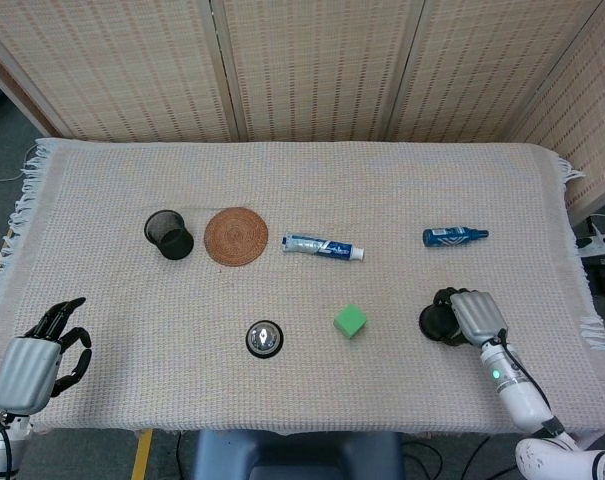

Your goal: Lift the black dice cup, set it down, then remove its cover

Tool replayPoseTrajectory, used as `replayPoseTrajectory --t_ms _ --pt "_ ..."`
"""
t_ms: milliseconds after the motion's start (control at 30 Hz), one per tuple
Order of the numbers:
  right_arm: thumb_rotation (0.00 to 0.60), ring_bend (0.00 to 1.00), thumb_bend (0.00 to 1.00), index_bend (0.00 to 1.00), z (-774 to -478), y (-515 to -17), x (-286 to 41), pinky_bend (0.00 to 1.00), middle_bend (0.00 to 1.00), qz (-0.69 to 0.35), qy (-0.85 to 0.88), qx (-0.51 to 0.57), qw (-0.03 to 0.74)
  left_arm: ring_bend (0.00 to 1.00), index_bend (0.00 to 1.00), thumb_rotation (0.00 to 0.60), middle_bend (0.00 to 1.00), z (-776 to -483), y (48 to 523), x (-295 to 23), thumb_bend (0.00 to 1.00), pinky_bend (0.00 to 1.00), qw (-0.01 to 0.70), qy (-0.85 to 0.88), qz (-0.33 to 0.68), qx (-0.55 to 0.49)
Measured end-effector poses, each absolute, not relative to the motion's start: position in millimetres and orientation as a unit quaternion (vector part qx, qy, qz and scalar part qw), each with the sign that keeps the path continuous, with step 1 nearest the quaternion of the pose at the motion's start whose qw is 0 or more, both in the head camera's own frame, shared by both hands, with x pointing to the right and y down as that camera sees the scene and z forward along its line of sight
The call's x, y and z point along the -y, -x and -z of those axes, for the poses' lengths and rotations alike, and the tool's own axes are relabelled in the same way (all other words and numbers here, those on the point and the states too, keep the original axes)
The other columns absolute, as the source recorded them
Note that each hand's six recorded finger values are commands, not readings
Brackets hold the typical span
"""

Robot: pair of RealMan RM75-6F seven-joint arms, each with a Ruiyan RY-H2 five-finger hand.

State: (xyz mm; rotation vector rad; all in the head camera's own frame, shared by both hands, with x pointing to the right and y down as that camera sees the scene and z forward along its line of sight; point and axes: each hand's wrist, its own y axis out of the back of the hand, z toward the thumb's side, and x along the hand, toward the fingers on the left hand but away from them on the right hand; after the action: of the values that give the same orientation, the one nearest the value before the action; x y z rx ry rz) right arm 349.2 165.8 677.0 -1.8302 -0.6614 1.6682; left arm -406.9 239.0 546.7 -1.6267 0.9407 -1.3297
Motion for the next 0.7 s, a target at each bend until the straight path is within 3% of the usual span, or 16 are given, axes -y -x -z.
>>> replayPoseTrajectory --t_ms 300,700 --pt "0.6 0.37 0.1 0.48 -669 -348 -164 0.43 0.35 -0.611 0.684 0.265 0.296 0.16 0.55 0.6 0.14 -547 407 -239 0.42 0.52 0.407 0.646 0.528 -0.373" --pt "0.6 0.37 0.1 0.48 -619 -364 -167 0.43 0.35 -0.602 0.662 0.296 0.336 0.17 0.55 0.6 0.15 -547 406 -239 0.42 0.52 0.407 0.645 0.527 -0.374"
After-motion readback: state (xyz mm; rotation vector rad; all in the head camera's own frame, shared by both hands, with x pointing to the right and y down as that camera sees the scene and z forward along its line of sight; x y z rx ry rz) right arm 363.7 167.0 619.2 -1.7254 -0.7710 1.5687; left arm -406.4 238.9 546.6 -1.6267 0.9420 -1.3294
